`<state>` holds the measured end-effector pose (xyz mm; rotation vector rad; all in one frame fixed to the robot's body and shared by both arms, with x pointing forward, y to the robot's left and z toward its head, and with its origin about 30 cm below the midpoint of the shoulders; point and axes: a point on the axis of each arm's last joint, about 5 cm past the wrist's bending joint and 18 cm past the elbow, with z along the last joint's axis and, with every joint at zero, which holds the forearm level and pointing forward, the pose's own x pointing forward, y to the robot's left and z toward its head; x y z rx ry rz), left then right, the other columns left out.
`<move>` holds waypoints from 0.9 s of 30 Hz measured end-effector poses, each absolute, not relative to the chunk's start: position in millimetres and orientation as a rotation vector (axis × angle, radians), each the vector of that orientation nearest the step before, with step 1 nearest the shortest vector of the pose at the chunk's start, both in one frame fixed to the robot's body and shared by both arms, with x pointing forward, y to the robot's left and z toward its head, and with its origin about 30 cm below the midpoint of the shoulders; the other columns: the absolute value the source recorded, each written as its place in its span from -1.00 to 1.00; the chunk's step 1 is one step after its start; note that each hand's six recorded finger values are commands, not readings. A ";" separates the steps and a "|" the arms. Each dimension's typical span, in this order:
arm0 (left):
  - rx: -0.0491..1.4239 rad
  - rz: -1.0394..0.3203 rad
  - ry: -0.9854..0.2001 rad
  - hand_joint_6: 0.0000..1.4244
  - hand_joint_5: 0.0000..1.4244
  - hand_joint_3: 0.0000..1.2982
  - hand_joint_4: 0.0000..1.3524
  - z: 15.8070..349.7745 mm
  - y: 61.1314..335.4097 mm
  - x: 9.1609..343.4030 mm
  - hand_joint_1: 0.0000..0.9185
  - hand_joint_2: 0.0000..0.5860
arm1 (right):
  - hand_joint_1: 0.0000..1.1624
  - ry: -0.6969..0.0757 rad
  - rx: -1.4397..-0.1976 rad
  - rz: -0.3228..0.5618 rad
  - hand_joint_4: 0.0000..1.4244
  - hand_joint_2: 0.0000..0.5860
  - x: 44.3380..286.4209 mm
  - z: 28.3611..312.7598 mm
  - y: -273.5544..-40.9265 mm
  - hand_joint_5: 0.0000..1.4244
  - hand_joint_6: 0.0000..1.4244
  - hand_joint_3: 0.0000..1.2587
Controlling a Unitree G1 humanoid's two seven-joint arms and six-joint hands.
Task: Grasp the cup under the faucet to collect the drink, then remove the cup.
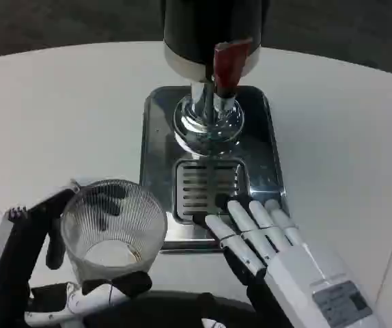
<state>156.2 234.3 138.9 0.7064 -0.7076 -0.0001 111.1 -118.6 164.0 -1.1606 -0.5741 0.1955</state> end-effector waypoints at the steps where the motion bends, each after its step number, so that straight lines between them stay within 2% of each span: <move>1: 0.706 0.000 -0.708 0.85 0.68 0.52 0.64 139.0 234.3 156.3 0.07 -0.62 | -0.46 -0.572 -1.157 0.194 -1.00 0.73 110.9 164.0 -118.3 -1.00 -0.98 -0.82; 27: 0.740 -0.002 -0.725 0.85 0.68 0.52 0.64 140.0 231.7 165.0 0.08 -0.64 | -0.42 -0.563 -1.143 0.163 -0.95 0.76 114.0 166.0 -118.8 -1.00 -0.93 -0.80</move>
